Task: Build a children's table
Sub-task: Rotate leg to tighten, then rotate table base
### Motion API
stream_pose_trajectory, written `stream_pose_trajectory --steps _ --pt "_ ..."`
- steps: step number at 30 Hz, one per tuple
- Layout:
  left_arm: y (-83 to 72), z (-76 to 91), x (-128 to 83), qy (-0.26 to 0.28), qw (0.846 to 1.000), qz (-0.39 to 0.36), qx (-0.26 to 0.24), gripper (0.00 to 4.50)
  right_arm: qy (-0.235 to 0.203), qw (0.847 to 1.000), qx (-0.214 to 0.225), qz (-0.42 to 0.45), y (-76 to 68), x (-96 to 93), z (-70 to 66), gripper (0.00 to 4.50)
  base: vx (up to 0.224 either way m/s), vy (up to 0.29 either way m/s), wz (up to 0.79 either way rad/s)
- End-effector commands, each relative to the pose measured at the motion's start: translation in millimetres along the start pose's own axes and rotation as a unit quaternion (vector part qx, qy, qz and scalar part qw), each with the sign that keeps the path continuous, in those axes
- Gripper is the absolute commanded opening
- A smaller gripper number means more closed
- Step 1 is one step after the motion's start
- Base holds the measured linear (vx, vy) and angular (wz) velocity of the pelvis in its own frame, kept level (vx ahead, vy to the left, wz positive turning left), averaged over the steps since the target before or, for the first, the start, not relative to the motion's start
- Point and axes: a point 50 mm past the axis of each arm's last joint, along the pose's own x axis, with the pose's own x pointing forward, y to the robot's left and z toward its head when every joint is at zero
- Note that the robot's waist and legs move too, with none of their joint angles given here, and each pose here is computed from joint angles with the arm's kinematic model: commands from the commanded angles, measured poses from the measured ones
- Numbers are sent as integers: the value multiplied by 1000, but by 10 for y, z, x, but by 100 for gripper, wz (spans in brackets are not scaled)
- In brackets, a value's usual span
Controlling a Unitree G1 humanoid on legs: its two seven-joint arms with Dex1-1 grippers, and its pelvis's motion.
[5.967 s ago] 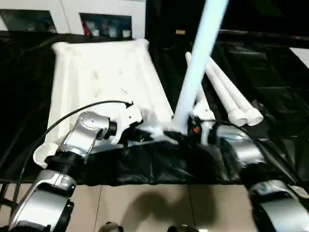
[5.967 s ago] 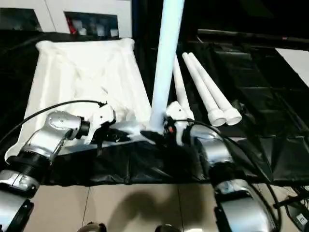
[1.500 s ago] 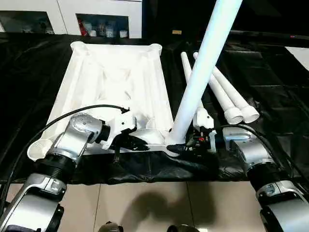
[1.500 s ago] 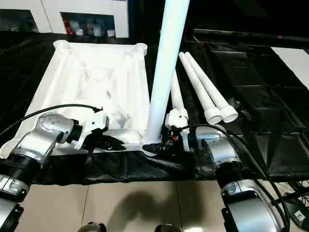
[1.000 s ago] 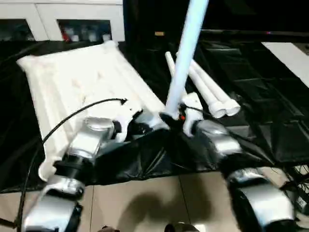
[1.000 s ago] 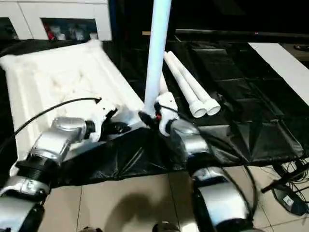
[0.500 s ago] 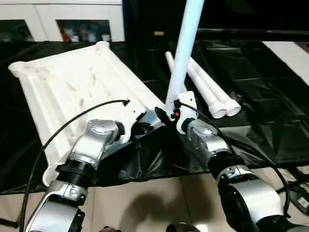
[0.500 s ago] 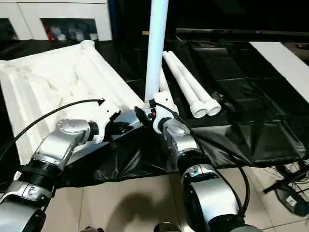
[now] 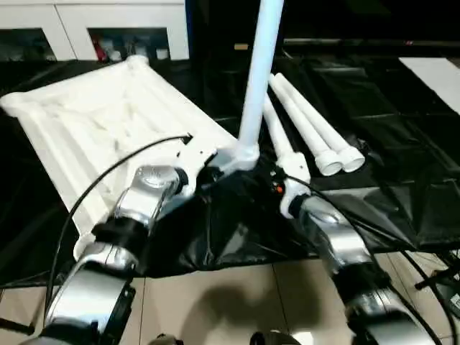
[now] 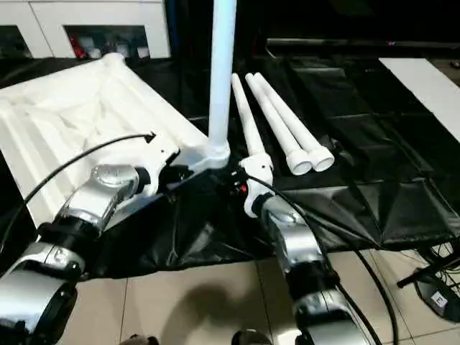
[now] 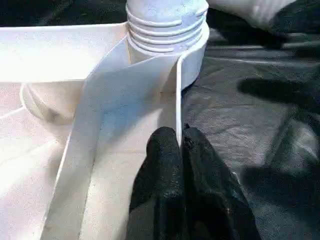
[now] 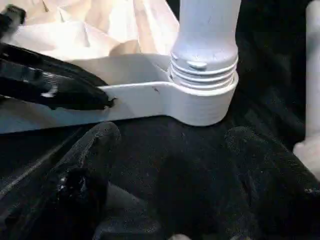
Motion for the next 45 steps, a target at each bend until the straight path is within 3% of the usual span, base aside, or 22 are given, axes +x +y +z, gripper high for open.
stream_pose_trajectory --steps 1,4,7,11,13,15,18,21,22,23,24,27,33,38,39,40,41,45 --pt "57 192 -23 -55 998 24 0 44 8 1000 10 -2 29 4 -42 387 0 0 0" --pt "91 288 -58 -85 996 38 0 63 15 1000 14 -7 50 23 -67 387 0 0 0" --pt "221 464 -188 -132 988 81 0 63 31 999 16 -8 99 54 -98 387 0 0 0" --pt "459 502 -432 -115 981 152 30 63 57 998 6 -1 149 89 -131 387 0 0 0" --pt "673 404 -681 -71 970 227 46 63 66 998 2 -2 155 136 -135 387 0 0 0" --pt "878 243 -1011 -15 950 309 51 63 69 998 5 -6 146 194 -119 387 0 0 0" --pt "949 42 -1284 44 931 359 51 46 72 997 7 -12 134 246 -99 387 0 0 0" --pt "939 -80 -1384 74 927 366 44 27 75 997 11 -18 132 287 -81 387 0 0 0" --pt "933 -147 -1415 93 925 365 45 12 76 997 15 -18 137 310 -71 358 0 0 0" --pt "919 -241 -1428 120 925 359 43 12 78 997 19 -22 143 347 -56 358 0 0 0" --pt "864 -348 -1396 148 933 326 35 4 80 996 24 -23 159 396 -31 351 0 0 0" --pt "805 -423 -1351 168 939 300 25 0 83 996 25 -22 173 437 -15 327 0 0 0" --pt "604 -624 -1349 269 938 216 24 0 108 994 10 -22 198 526 -14 279 0 0 0" --pt "344 -540 -1258 251 963 99 -6 0 117 993 6 -23 222 564 -22 237 0 0 0" --pt "189 -487 -1208 239 970 33 -12 0 119 993 5 -23 237 575 -25 228 0 0 0" --pt "188 -486 -1208 239 970 33 -12 0 119 993 5 -23 237 575 -25 218 0 0 0" --pt "50 -430 -1160 224 974 -20 -15 0 119 993 6 -22 245 584 -21 211 0 0 0" --pt "-152 -324 -1041 197 977 -81 -23 0 116 993 8 -10 270 607 -2 182 0 0 0"
